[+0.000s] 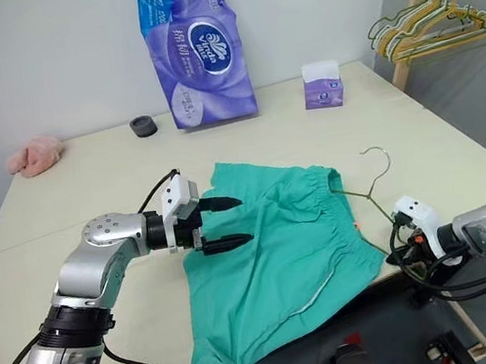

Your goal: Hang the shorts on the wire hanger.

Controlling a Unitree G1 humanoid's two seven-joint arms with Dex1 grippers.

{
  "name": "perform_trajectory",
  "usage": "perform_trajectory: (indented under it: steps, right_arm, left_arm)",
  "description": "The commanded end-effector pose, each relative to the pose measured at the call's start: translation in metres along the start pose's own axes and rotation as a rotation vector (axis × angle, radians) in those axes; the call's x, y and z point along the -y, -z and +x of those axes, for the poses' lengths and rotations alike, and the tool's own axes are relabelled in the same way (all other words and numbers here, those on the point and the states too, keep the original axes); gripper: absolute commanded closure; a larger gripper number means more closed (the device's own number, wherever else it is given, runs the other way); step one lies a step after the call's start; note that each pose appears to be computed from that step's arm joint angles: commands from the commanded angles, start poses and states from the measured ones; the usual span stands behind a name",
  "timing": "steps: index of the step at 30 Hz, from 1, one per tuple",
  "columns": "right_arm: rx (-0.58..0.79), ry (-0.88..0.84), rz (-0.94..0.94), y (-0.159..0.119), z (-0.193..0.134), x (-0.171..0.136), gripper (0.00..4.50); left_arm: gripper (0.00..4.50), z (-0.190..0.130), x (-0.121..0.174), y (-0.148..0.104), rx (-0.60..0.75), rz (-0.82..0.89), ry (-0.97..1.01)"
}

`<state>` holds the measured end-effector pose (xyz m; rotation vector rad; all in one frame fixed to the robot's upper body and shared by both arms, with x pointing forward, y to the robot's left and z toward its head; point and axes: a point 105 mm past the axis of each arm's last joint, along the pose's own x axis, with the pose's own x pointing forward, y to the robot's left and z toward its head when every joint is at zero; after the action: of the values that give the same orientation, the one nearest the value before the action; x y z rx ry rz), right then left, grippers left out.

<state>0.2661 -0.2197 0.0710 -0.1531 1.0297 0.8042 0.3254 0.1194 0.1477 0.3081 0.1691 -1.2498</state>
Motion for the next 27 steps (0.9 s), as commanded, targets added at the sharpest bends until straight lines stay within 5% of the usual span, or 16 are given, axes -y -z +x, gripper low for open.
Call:
perform_trajectory:
  steps: [1, 6, 13, 17, 23, 27]
  right_arm:
    - [-0.034, -0.004, -0.011, -0.009, -0.002, 0.007, 4.5]
    - [-0.015, 0.002, -0.01, -0.029, 0.002, 0.016, 4.5]
    - [0.208, 0.108, -0.149, -0.099, -0.003, 0.026, 4.5]
    - [0.368, 0.171, -0.321, -0.137, -0.02, 0.01, 4.5]
    - [0.363, 0.266, -0.581, -0.132, -0.019, -0.009, 4.5]
    - [0.329, 0.27, -0.744, -0.123, -0.01, -0.026, 4.5]
  left_arm:
    - [0.07, 0.0, -0.004, -0.017, 0.044, 0.059, -0.011]
    - [0.07, 0.0, -0.005, -0.02, 0.062, 0.061, -0.023]
    - [0.07, -0.006, -0.023, -0.028, 0.11, 0.056, -0.138]
    - [0.07, -0.018, -0.061, -0.042, 0.178, 0.056, -0.366]
    - [0.07, -0.03, -0.078, -0.065, 0.264, 0.069, -0.418]
    - [0.07, -0.025, -0.062, -0.072, 0.215, 0.14, -0.256]
